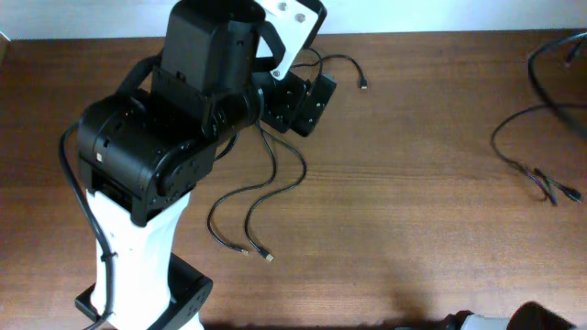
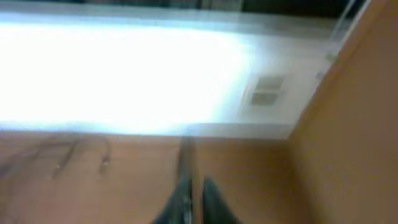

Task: Untangle cables

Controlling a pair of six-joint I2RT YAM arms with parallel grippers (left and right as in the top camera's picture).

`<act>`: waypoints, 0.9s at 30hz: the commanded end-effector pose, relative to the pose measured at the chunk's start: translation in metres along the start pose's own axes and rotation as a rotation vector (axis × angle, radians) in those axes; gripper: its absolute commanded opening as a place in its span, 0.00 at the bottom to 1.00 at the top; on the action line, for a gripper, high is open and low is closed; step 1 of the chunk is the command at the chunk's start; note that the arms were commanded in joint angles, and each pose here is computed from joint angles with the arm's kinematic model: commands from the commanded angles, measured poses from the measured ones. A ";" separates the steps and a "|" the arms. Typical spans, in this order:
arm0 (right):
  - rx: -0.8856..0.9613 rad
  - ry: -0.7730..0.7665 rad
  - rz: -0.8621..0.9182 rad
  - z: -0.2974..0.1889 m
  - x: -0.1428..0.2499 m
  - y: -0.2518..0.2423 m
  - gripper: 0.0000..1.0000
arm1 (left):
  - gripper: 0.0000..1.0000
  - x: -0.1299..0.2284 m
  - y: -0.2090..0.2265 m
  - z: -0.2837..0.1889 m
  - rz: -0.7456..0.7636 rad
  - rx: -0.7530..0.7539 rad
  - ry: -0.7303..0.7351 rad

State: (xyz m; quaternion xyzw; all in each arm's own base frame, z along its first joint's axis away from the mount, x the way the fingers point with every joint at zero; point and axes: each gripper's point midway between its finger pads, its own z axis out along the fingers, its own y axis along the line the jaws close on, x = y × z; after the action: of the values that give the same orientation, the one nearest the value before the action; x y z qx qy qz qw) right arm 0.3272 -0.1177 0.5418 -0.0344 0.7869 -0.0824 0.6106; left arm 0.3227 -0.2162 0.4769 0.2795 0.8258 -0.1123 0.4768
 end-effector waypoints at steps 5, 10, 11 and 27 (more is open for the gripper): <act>-0.173 -0.109 0.009 0.018 -0.003 0.026 0.04 | 0.99 0.002 0.002 -0.012 0.017 -0.011 -0.003; -0.054 -0.095 0.197 0.033 0.089 0.025 0.04 | 0.99 0.011 0.003 -0.012 0.046 -0.020 0.034; -0.067 -0.049 0.252 0.036 0.109 0.031 0.04 | 0.99 0.010 0.003 -0.012 0.046 -0.020 0.029; 0.590 0.783 1.540 0.017 0.475 0.099 0.97 | 0.99 0.021 0.003 -0.012 0.067 -0.016 0.075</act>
State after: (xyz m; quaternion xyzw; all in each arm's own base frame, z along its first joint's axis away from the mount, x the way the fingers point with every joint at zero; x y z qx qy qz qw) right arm 0.2439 -0.0882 0.0932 0.5329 0.8070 0.1525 0.2040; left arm 0.3122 -0.2055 0.4593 0.3029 0.8399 -0.0844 0.4425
